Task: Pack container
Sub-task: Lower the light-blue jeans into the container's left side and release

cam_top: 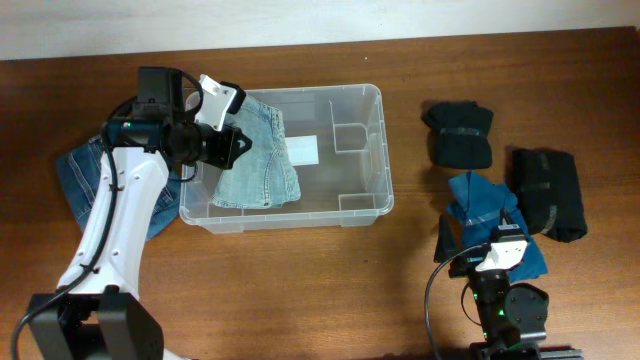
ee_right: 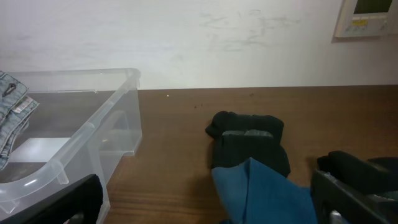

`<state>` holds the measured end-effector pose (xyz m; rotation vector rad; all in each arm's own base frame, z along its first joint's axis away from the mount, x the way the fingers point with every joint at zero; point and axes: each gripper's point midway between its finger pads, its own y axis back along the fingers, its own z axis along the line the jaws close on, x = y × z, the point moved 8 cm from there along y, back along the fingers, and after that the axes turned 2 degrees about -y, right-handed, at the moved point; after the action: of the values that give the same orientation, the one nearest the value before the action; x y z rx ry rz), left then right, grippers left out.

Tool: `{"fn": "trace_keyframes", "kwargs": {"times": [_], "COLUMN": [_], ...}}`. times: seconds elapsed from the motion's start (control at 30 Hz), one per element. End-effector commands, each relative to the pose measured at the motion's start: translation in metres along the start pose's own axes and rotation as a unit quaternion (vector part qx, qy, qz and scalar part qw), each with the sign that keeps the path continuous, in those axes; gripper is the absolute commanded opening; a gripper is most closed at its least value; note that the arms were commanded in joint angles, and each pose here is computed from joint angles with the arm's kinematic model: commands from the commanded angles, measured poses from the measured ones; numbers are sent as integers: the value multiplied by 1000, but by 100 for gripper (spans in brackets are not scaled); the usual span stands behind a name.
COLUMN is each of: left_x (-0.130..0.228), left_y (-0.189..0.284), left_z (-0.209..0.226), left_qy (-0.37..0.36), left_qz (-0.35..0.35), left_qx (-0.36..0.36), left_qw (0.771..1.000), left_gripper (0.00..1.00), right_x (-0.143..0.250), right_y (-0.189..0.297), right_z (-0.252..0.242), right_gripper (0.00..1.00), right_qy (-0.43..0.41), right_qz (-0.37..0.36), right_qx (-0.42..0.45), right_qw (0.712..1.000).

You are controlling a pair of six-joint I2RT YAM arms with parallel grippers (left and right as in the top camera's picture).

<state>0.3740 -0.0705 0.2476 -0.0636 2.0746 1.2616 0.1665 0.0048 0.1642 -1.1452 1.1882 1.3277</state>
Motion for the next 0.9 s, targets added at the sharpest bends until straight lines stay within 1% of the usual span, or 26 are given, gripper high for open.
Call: {"fn": "trace_keyframes", "kwargs": {"times": [0.0, 0.07, 0.1, 0.13, 0.2, 0.4, 0.43, 0.47, 0.5, 0.53, 0.57, 0.63, 0.7, 0.87], "left_x": [-13, -13, -14, -14, -14, -15, -15, -15, -15, -15, -14, -12, -10, -4], "left_y": [6, 6, 6, 6, 6, 6, 6, 6, 6, 6, 6, 7, 8, 2], "left_z": [-9, -9, -9, -8, -5, 2, 2, 2, 3, 3, 5, 11, 15, 22], "left_qy": [-31, -32, -32, -33, -33, -37, -37, -37, -37, -37, -37, -35, -33, -25], "left_qz": [-25, -25, -25, -25, -23, -21, -21, -21, -20, -19, -15, -6, 4, 27], "left_qx": [15, 15, 14, 12, -2, -41, -43, -43, -44, -48, -58, -87, -110, -129], "left_qw": [999, 999, 999, 999, 999, 998, 998, 998, 998, 998, 998, 996, 993, 991], "left_gripper": [50, 84, 87, 93, 96, 95, 91, 79, 72, 57, 50, 27, 12, 6], "right_x": [2, 2, 2, 2, 2, 2, 2, 2, 2, 2, 2, 2, 2, 2], "right_y": [0, 0, 0, 0, 0, 0, 0, 0, 0, 0, 0, 0, 0, 0], "right_z": [-2, -2, -2, -2, -2, -2, -2, -2, -2, -2, -2, -2, -2, -2], "right_gripper": [99, 98, 98, 98, 98, 98, 98, 98, 98, 98, 98, 98, 98, 98], "right_qy": [3, 3, 3, 3, 3, 3, 3, 3, 3, 3, 3, 3, 3, 3], "right_qz": [3, 3, 3, 3, 3, 3, 3, 3, 3, 3, 3, 3, 3, 3], "right_qx": [7, 7, 7, 7, 6, 7, 7, 7, 7, 7, 7, 7, 7, 7], "right_qw": [1000, 1000, 1000, 1000, 1000, 1000, 1000, 1000, 1000, 1000, 1000, 1000, 1000, 1000]}}
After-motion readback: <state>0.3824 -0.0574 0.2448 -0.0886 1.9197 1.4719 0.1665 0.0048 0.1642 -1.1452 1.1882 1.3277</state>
